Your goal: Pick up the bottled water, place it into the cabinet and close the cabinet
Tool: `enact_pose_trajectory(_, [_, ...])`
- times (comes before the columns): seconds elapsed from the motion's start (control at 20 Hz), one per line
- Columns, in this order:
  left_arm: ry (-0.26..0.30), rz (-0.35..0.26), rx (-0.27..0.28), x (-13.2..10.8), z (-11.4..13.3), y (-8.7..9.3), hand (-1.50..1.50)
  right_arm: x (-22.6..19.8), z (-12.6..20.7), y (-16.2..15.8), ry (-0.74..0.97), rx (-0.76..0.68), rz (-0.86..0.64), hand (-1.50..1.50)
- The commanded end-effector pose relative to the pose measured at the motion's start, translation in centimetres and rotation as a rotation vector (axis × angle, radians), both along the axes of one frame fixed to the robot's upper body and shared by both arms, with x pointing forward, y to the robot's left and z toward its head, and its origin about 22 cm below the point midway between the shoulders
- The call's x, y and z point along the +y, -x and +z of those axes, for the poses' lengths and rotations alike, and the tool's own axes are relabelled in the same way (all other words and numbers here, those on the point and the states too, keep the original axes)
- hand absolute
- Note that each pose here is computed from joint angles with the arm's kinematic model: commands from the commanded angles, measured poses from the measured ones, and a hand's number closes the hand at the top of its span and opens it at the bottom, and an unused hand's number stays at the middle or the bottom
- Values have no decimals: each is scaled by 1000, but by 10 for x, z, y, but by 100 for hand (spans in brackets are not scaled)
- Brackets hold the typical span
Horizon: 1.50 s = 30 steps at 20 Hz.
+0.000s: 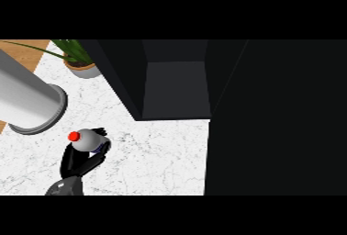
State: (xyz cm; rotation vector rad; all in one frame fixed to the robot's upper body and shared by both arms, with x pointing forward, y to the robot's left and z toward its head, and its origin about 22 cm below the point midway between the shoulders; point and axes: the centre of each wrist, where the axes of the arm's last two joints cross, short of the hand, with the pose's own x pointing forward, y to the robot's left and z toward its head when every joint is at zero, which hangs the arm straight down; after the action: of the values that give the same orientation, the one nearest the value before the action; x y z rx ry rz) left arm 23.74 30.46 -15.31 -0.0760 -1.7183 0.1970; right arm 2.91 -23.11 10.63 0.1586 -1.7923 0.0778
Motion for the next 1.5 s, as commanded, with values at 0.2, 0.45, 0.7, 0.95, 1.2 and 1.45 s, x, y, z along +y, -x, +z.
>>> enact_pose_trajectory(0.2, [126,-13,-81,1,2,-12,150,0,27,6,-9,-27,18,-150])
enact_pose_trajectory(0.45, [166,-2,-1,-46,-21,5,150,0,24,1,5,-35,17,-150])
enact_pose_trajectory(0.7, [182,-13,14,-68,-28,15,150,4,7,-1,-16,-26,-6,-150])
enact_pose_trajectory(0.95, [202,-94,0,-73,-16,-2,150,7,21,3,-24,-27,-5,-150])
enact_pose_trajectory(1.2, [230,-117,3,-89,-1,-23,150,-10,22,4,-8,-17,11,-150])
enact_pose_trajectory(1.45, [214,-192,2,-116,35,-55,150,-1,17,-5,-31,-33,-4,-150])
